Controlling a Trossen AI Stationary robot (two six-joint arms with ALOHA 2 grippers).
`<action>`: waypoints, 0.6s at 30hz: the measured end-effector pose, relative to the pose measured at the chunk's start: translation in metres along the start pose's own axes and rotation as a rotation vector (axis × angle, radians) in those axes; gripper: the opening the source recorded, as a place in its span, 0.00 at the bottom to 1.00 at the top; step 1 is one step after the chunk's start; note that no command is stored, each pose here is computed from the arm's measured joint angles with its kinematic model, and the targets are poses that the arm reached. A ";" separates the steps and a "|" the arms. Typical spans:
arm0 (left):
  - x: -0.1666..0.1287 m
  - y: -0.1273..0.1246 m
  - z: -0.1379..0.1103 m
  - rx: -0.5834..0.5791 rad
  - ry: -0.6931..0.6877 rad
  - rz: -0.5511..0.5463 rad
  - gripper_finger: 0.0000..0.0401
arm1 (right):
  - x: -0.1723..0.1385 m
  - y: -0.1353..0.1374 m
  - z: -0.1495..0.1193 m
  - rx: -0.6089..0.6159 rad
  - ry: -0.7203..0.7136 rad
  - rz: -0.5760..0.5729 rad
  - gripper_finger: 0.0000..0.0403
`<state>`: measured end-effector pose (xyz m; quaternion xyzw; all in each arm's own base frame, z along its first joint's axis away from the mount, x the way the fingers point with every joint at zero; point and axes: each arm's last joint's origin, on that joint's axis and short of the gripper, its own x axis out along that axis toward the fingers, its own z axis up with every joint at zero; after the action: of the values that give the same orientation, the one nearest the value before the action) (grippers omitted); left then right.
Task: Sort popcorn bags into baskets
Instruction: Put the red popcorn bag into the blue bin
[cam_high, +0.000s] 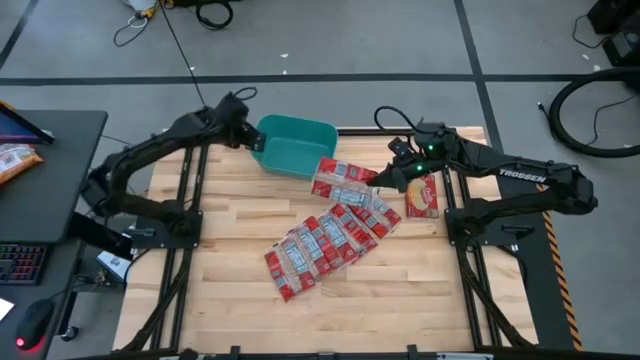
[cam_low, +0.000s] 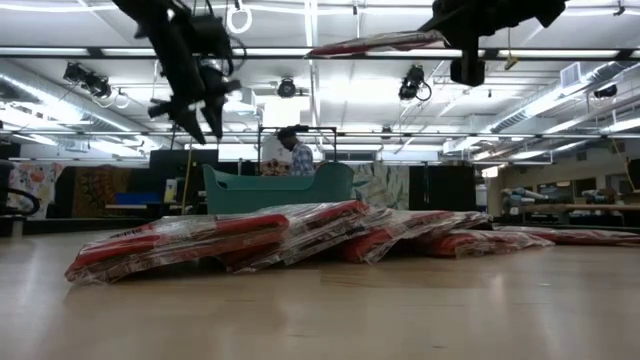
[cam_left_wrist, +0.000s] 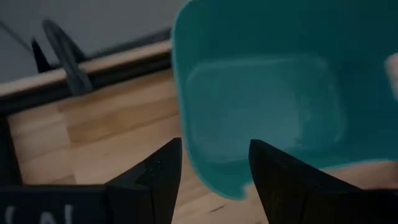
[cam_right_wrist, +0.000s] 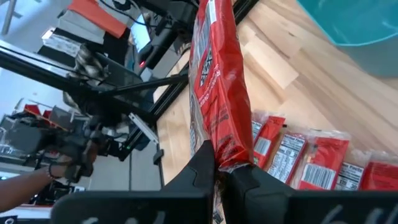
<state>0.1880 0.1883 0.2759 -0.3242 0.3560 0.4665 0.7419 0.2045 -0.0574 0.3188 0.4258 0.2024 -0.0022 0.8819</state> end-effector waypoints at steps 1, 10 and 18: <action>0.007 0.001 0.003 0.001 0.025 -0.003 0.48 | 0.001 0.001 -0.001 -0.001 -0.001 0.001 0.03; 0.041 0.008 0.001 0.078 0.234 -0.002 0.48 | 0.005 0.009 -0.006 -0.021 -0.014 -0.006 0.03; 0.040 0.008 -0.012 0.133 0.363 0.034 0.48 | 0.006 0.011 -0.007 -0.032 -0.029 -0.011 0.03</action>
<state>0.1902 0.2001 0.2351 -0.3475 0.5195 0.3881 0.6773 0.2098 -0.0447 0.3208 0.4104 0.1919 -0.0102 0.8915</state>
